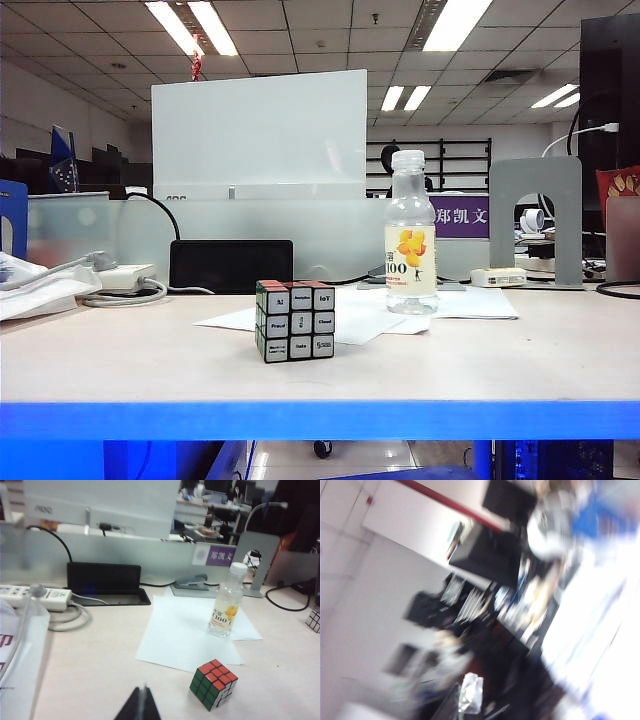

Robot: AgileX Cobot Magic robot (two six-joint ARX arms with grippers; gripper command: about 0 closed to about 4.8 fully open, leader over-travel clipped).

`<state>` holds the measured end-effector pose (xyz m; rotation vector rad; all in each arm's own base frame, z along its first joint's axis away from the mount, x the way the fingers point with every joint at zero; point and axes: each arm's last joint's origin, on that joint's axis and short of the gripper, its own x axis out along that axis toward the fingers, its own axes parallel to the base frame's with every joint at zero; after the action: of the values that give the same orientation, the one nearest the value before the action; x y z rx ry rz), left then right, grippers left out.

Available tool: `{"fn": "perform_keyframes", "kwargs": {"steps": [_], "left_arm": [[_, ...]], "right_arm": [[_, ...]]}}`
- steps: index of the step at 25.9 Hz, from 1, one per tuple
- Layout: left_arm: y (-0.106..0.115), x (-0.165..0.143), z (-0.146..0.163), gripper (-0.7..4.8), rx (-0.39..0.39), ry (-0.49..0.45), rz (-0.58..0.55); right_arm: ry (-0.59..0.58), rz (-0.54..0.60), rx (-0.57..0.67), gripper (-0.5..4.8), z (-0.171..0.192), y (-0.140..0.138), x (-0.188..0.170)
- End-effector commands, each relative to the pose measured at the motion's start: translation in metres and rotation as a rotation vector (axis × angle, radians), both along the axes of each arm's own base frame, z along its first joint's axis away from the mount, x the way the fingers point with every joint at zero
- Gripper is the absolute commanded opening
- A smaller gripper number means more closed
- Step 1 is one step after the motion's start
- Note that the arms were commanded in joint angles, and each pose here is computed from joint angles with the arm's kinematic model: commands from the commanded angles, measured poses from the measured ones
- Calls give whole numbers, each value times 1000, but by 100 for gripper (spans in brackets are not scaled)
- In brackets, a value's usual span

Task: Rotate the Rubik's Cube so that the bottom side is facing up.

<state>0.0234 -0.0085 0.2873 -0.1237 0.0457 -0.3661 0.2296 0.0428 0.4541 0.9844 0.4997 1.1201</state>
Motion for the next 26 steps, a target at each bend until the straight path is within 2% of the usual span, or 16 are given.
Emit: {"fn": "perform_keyframes", "kwargs": {"steps": [1, 2, 3, 4, 5, 6, 7, 8, 9, 14, 16, 19, 22, 26], "left_arm": [[0, 0, 2, -6, -19, -35, 5], [0, 1, 5, -6, -37, -57, 13], [0, 1, 6, -6, -49, -63, 19], [1, 1, 7, -6, -69, -72, 27], [1, 1, 8, -6, -76, -77, 32], [1, 1, 9, -6, -91, -80, 33], [1, 1, 9, -6, -91, -82, 33], [1, 1, 8, -6, -89, -79, 39], [1, 1, 8, -6, -89, -79, 39], [1, 1, 8, -6, -86, -77, 42], [1, 1, 6, -6, -61, -70, 58], [4, 3, 0, -6, -14, -22, 160], [6, 5, -7, -6, 1, 30, 286], [7, 6, -5, -6, -25, 8, 304]], "right_arm": [[-183, -231, -112, 9, 4, -7, -19], [-235, -370, -215, 9, 2, -13, -32], [-240, -431, -261, 9, 1, -14, -39], [-247, -554, -373, 9, -3, -18, -53], [-255, -601, -424, 9, -4, -19, -58], [-256, -709, -515, 9, -5, -23, -71], [-251, -763, -546, 9, -6, -25, -75], [-261, -873, -623, 9, -5, -29, -86], [-276, -915, -671, 9, -5, -31, -93], [-276, -959, -769, 9, -8, -34, -117], [-261, -982, -821, 9, -11, -36, -124], [-230, -1037, -906, 9, -17, -39, -135], [-222, -1063, -915, 9, -26, -40, -147], [-202, -1126, -932, 9, -47, -43, -164]]}}
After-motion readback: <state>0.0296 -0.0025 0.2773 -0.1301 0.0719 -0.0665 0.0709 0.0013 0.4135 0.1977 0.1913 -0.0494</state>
